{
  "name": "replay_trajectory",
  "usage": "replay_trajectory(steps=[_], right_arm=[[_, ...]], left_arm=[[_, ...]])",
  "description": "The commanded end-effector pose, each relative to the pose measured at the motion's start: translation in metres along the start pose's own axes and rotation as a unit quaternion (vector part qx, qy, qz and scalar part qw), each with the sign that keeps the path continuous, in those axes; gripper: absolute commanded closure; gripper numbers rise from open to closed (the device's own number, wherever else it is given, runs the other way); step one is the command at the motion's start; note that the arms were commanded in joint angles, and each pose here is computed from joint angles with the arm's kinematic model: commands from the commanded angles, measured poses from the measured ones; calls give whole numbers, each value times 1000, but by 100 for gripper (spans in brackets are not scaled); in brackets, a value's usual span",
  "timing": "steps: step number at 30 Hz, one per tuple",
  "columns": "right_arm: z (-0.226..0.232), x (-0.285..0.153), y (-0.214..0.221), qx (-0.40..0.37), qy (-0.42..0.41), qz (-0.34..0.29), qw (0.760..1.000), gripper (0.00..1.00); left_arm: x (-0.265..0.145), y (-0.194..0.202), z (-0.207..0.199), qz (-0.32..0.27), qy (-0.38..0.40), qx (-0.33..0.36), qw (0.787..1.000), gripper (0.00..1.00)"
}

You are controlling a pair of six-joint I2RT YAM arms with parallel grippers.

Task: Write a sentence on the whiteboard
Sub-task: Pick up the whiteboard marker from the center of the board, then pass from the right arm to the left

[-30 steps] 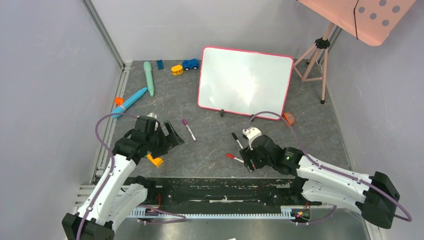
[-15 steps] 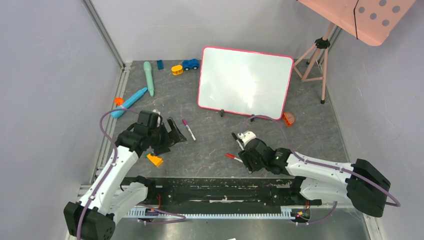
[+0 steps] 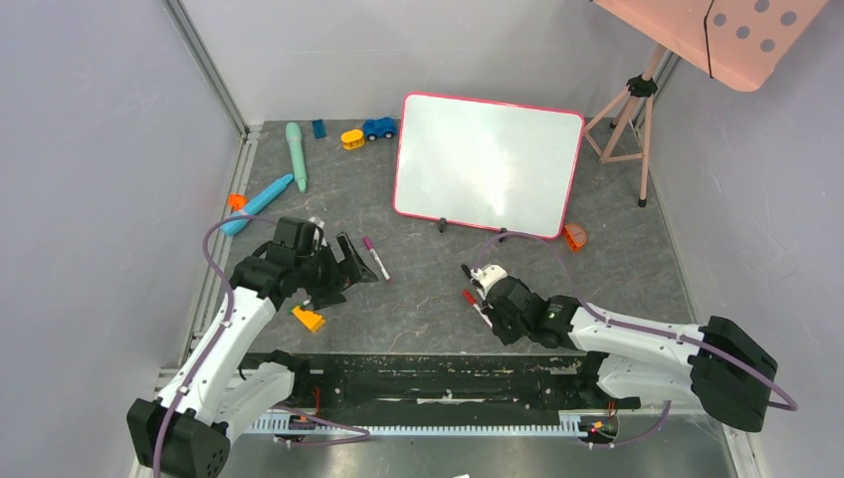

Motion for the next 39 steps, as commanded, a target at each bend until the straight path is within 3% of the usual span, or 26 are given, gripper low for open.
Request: replay_trajectory(steps=[1, 7, 12, 20, 24, 28, 34, 38, 39], right_arm=[[24, -24, -37, -8, -70, -47, 996, 100], [49, -52, -92, -16, -120, -85, 989, 100], [73, -70, -140, -15, -163, -115, 980, 100], [107, -89, -189, -9, -241, -139, 961, 100], [110, -91, -190, -4, -251, -143, 957, 100], [111, -92, -191, 0, -253, -144, 957, 100], [111, -91, -192, 7, -252, -144, 957, 100], [111, -91, -195, 8, -248, -149, 957, 100], [111, -92, -196, 9, -249, -151, 957, 100]], left_arm=[[-13, -1, -29, 27, 73, 21, 997, 0], [-20, -14, -69, 9, 183, 13, 983, 0], [-19, -31, -98, -22, 270, -42, 962, 2], [-10, -40, -112, -29, 283, -63, 957, 24], [-9, -44, -114, -32, 282, -47, 958, 43], [-10, -43, -115, -30, 286, -38, 957, 53], [-12, -40, -115, -28, 287, -27, 957, 78], [-13, -39, -113, -25, 282, -20, 959, 79], [-13, -38, -113, -25, 281, -19, 959, 75]])
Point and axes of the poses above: each gripper's point midway between its finger pads, its own x axis out along the fingers, its own z axis along the line the jaws close on, y = z × x, the point moved 4 cm from there along -x, back along the fingers, and after that the axes turned 2 degrees about x, right-handed, at the moved point
